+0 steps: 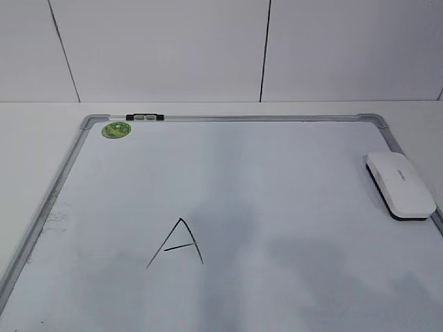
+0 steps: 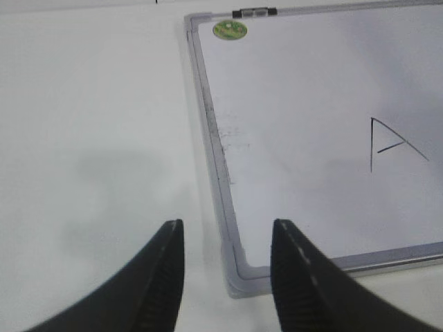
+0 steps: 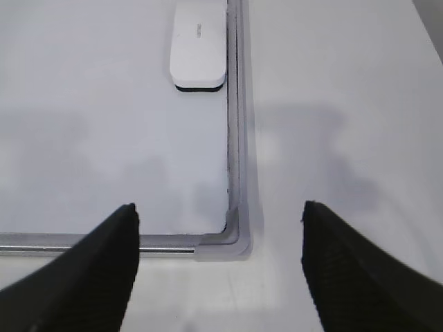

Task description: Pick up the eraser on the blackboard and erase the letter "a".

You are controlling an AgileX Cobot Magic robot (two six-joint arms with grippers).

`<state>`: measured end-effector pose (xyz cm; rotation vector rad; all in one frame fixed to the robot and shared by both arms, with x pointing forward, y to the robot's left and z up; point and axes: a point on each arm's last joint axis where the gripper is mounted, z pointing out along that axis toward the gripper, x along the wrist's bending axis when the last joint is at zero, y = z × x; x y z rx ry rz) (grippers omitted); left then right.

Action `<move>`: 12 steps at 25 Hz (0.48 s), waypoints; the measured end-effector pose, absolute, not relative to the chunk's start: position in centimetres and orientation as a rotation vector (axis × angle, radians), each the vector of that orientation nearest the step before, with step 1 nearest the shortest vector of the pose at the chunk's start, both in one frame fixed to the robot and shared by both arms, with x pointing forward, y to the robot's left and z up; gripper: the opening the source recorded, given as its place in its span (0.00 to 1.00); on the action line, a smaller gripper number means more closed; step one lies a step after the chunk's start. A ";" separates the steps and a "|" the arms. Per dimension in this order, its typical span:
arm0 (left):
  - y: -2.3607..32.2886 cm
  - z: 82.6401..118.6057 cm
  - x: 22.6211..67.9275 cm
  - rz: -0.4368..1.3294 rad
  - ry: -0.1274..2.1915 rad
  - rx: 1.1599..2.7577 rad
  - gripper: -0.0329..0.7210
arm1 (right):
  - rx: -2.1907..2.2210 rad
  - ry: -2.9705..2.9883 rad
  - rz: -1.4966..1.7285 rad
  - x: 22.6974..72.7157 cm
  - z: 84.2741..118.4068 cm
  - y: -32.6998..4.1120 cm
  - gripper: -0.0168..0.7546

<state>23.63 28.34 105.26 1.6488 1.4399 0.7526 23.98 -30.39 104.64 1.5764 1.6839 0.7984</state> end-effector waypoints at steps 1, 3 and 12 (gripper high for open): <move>28.3 105.3 23.3 0.768 1.425 1.637 0.45 | 1.566 1.672 0.810 23.7 104.6 -30.4 0.77; 28.3 105.2 23.2 0.770 1.423 1.635 0.45 | 1.548 1.650 0.831 23.2 104.6 -30.4 0.77; 28.3 105.2 23.2 0.770 1.424 1.637 0.44 | 1.530 1.629 0.850 22.8 104.6 -30.5 0.77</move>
